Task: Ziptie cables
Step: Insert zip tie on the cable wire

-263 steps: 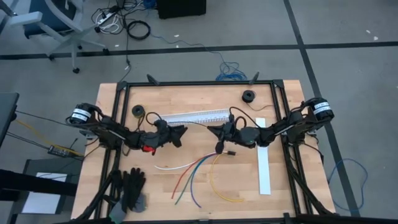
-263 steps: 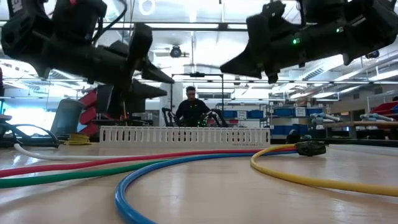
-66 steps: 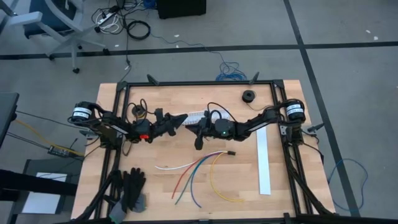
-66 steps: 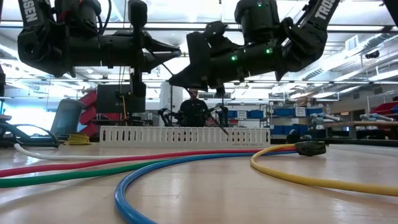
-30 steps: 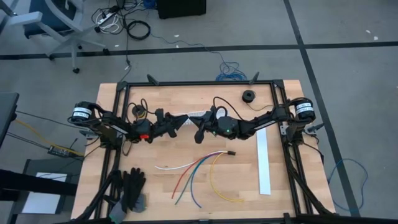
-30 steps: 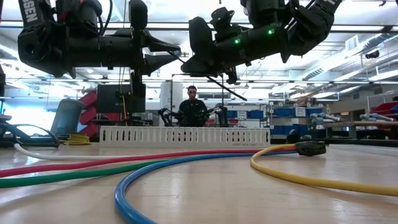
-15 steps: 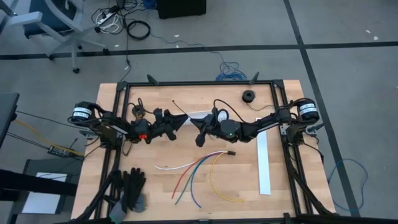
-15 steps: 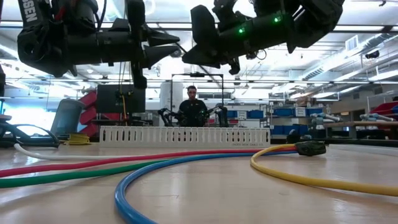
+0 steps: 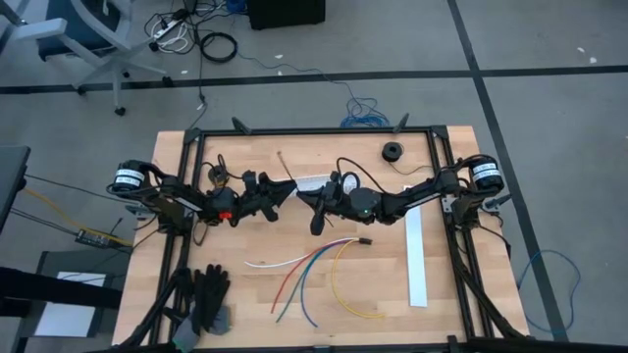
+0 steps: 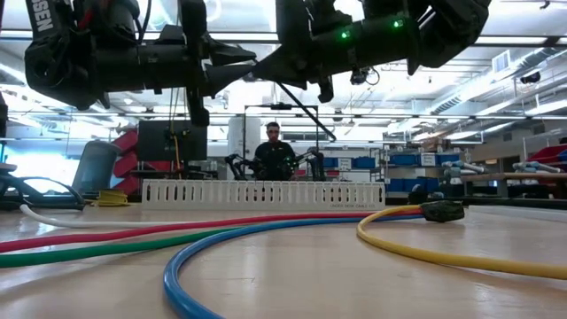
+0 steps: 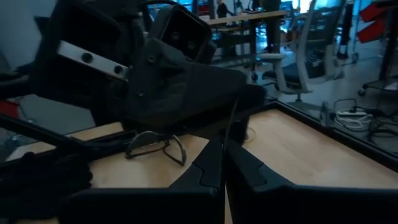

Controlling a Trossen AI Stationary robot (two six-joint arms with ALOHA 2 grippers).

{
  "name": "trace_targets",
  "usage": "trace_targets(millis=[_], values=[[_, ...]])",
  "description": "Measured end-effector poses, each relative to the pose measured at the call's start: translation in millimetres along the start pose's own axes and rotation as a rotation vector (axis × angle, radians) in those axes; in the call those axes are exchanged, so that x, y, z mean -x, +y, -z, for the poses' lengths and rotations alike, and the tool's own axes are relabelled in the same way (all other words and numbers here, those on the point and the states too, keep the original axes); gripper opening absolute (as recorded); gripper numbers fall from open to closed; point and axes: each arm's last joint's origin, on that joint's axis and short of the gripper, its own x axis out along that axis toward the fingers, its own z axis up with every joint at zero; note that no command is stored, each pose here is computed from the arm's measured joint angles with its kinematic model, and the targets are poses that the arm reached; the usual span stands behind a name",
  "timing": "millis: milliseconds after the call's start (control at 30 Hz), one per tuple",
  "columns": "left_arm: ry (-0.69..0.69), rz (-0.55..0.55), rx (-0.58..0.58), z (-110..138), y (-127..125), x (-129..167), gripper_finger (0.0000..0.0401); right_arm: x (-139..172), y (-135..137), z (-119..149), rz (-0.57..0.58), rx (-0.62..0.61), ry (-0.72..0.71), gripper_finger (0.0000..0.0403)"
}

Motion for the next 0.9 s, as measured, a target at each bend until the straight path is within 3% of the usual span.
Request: trace_targets(millis=[467,733,900], values=[[-0.006,0.065,0.015,-2.5,-3.4,0.1,0.0051,-0.7,-1.8,1.6,0.004,-0.012,0.017,0.0],[0.002,0.075,0.04,-2.3,-3.7,0.2,0.0007,-0.8,-2.5,1.5,0.02,-0.01,0.015,0.0],[0.007,0.076,0.095,-2.1,-3.6,0.2,0.0001,-0.8,-2.5,1.6,0.02,-0.009,0.015,0.0]])
